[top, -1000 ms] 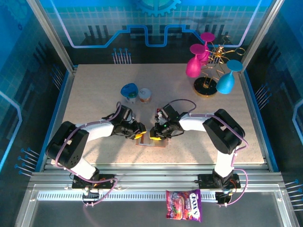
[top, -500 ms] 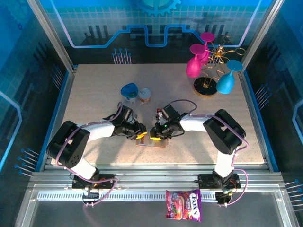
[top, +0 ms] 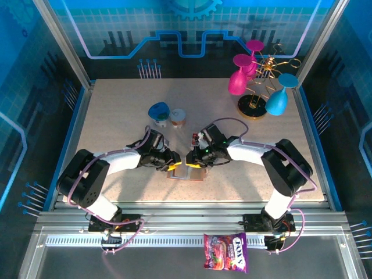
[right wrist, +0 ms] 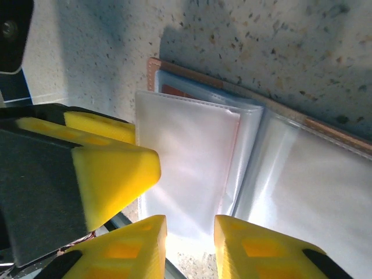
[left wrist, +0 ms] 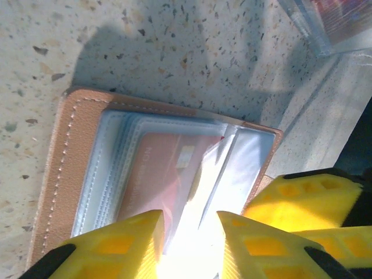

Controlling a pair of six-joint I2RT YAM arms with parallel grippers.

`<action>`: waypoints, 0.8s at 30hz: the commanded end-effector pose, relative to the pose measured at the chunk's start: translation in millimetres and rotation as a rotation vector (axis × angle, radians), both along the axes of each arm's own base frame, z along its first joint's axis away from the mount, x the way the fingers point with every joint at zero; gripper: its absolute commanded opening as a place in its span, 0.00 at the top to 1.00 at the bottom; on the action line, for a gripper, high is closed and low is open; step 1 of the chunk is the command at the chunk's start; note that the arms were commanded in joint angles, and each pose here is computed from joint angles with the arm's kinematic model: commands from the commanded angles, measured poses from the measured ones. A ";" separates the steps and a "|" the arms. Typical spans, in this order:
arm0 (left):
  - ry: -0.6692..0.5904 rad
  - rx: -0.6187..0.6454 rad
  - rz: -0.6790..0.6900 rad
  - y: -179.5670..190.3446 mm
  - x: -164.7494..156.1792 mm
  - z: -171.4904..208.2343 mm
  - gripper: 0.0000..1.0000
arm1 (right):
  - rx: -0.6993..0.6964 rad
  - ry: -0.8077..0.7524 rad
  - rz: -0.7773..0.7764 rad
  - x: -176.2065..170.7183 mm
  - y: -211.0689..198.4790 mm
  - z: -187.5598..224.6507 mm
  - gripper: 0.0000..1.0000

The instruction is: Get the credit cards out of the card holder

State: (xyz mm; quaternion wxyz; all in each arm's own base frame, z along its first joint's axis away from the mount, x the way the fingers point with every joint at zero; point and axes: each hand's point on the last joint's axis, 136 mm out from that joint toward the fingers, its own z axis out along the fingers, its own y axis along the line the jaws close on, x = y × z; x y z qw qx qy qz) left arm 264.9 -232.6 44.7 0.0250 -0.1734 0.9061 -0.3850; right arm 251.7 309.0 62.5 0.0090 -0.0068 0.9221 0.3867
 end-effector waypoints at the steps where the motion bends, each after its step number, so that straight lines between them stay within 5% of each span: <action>1: -0.016 -0.032 -0.024 -9.1 1.2 18.5 0.69 | -0.020 -0.015 -0.018 2.5 -13.3 8.9 0.71; 24: -0.023 -0.041 -0.130 -56.8 3.9 32.0 0.51 | -0.047 -0.088 -0.109 11.3 -61.6 39.4 0.70</action>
